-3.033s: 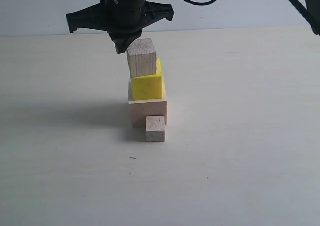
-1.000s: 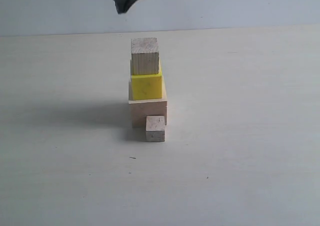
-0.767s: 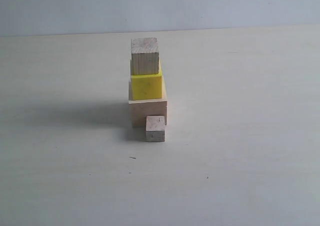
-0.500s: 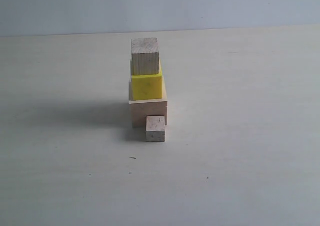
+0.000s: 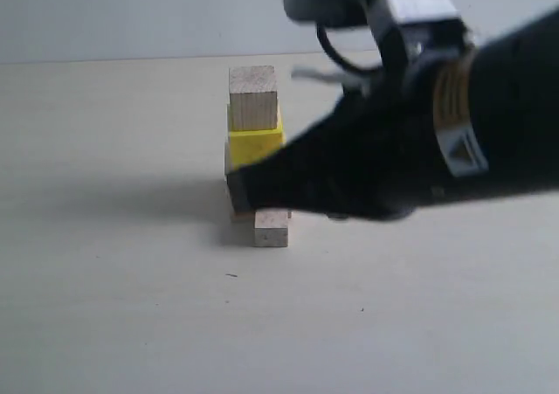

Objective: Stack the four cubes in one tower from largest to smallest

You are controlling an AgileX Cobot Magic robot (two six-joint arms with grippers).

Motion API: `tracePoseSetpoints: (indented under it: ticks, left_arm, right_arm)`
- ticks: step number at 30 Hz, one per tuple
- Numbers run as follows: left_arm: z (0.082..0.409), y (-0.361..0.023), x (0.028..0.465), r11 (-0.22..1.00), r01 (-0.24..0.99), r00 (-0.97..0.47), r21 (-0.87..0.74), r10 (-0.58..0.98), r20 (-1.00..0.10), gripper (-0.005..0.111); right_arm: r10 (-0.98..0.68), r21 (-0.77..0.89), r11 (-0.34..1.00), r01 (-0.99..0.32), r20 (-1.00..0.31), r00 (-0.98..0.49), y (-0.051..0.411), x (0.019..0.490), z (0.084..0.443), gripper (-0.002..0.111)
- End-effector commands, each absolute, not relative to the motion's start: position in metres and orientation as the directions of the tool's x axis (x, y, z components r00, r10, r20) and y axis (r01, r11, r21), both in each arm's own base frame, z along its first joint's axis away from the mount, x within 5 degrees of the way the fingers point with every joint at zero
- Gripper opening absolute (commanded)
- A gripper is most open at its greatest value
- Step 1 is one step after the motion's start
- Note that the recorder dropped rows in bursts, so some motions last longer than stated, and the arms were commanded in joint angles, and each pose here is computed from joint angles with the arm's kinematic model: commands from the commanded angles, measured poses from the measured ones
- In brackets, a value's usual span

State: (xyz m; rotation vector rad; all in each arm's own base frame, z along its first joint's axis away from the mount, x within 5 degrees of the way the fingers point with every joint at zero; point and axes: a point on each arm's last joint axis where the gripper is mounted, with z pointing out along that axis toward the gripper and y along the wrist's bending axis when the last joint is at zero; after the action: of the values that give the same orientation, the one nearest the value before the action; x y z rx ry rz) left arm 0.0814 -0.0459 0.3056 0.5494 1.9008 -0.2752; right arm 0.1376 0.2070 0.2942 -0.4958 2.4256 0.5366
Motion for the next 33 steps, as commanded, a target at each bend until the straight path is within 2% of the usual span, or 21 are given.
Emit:
tracePoseSetpoints:
  ticks: [1,6,16,26,28,33]
  left_arm:
    - [0.306,-0.049,0.084,0.864,0.5,-0.295,0.064,0.239,-0.925,0.0]
    - [0.306,-0.049,0.084,0.864,0.5,-0.295,0.064,0.239,-0.925,0.0]
    - [0.306,-0.049,0.084,0.864,0.5,-0.295,0.064,0.239,-0.925,0.0]
    - [0.306,-0.049,0.084,0.864,0.5,-0.295,0.062,0.237,-0.925,0.0]
    - [0.306,-0.049,0.084,0.864,0.5,-0.295,0.062,0.237,-0.925,0.0]
    - [0.306,-0.049,0.084,0.864,0.5,-0.294,0.062,0.237,-0.926,0.0]
  right_arm:
    - [-0.14,0.362,0.837,-0.409,-0.582,-0.801,0.202,0.129,0.248,0.0]
    - [-0.104,0.419,0.831,-0.366,-0.529,-0.842,0.212,0.13,0.215,0.0]
    - [-0.151,0.416,0.841,-0.345,-0.432,-0.889,0.242,0.128,0.162,0.0]
    - [-0.082,0.46,0.836,-0.299,-0.434,-0.897,0.242,0.144,0.154,0.0]
    - [-0.108,0.443,0.833,-0.331,-0.457,-0.883,0.24,0.148,0.154,0.0]
    - [-0.326,0.294,0.779,-0.554,-0.564,-0.758,0.238,0.152,0.154,0.0]
